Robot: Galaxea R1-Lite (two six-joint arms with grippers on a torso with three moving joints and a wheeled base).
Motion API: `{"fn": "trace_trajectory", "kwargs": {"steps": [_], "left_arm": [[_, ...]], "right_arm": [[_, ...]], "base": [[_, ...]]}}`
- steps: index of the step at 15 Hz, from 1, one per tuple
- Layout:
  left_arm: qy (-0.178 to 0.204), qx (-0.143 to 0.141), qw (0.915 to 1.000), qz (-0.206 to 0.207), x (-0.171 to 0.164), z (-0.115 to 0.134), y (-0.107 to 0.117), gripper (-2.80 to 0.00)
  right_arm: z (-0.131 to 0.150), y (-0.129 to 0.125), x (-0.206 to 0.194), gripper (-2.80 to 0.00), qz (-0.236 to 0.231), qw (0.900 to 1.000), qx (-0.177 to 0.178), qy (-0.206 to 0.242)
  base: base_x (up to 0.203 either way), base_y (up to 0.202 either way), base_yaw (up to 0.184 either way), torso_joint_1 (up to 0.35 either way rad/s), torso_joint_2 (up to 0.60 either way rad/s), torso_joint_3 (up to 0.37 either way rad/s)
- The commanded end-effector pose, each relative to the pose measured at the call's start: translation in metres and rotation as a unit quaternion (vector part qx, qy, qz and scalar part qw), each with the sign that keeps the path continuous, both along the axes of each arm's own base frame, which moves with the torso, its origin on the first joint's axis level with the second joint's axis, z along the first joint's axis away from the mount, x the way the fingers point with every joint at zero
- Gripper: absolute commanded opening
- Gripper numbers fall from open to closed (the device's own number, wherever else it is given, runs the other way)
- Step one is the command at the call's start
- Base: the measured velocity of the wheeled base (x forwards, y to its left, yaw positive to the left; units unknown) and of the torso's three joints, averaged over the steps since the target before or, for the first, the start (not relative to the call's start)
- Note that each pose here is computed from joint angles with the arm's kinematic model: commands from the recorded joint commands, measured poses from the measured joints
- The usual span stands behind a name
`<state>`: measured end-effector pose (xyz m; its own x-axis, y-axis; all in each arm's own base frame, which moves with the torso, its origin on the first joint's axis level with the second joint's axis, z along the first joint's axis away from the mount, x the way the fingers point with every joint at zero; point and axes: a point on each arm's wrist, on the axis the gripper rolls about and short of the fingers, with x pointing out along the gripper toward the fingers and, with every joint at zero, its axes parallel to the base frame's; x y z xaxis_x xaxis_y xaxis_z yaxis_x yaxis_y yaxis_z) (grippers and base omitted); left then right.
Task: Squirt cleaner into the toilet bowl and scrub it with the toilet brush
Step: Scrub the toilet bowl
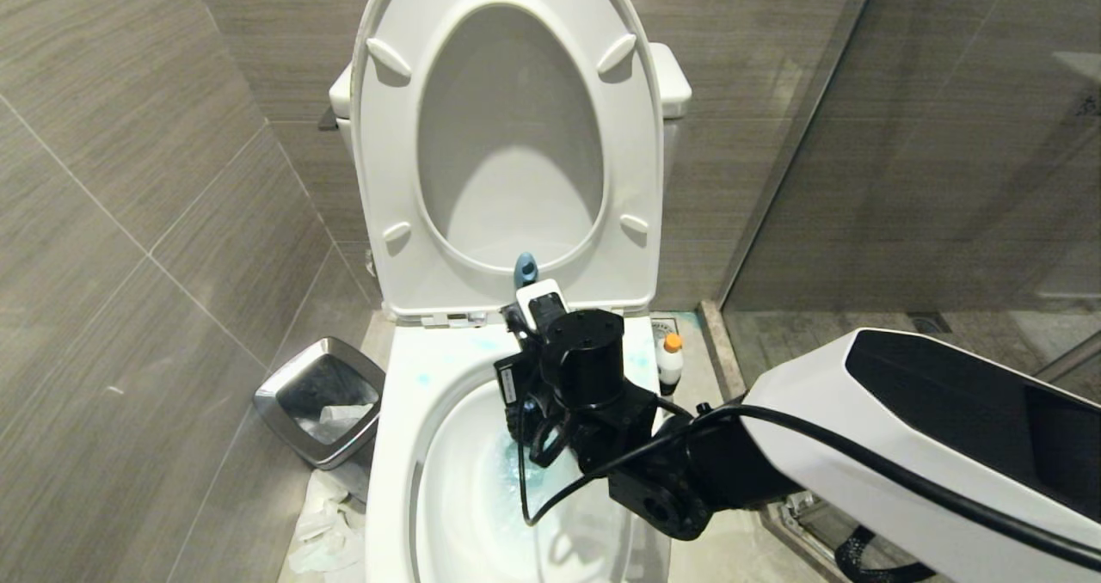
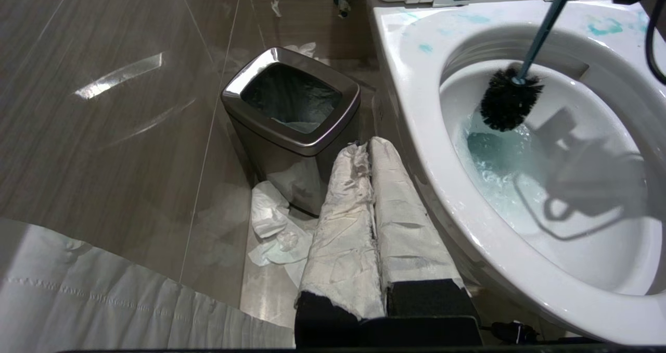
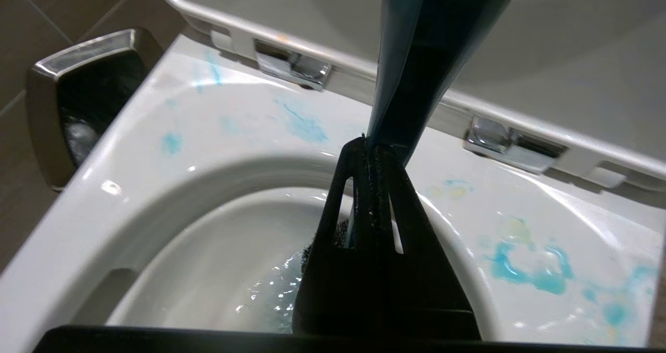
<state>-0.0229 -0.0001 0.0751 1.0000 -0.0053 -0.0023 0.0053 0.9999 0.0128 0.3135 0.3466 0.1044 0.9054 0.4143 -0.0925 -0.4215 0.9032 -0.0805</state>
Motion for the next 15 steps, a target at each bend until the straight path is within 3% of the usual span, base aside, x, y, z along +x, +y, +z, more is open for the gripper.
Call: {"fn": "trace_trajectory", "kwargs": {"steps": [1, 8, 11, 15], "left_arm": [[0.001, 0.0, 1.0, 0.0, 0.0, 0.0, 0.0, -2.8], [0.001, 0.0, 1.0, 0.0, 0.0, 0.0, 0.0, -2.8], [0.001, 0.0, 1.0, 0.0, 0.0, 0.0, 0.0, -2.8], [0.001, 0.0, 1.0, 0.0, 0.0, 0.0, 0.0, -2.8]], "right_arm": [[0.013, -0.02, -0.003, -2.8, -0.011, 1.0, -0.002, -0.001], [0.009, -0.065, -0.065, -2.8, 0.012, 0.999, -0.025, 0.02], [0.008, -0.058, -0.105, -2.8, 0.058, 0.998, -0.017, 0.011], [0.011, -0.054, -0.114, -2.8, 0.071, 0.997, -0.012, 0.007]], "base": [[0.0, 0.0, 0.0, 0.0, 0.0, 0.0], [0.0, 0.0, 0.0, 0.0, 0.0, 0.0], [0.0, 0.0, 0.0, 0.0, 0.0, 0.0], [0.0, 0.0, 0.0, 0.0, 0.0, 0.0]]}}
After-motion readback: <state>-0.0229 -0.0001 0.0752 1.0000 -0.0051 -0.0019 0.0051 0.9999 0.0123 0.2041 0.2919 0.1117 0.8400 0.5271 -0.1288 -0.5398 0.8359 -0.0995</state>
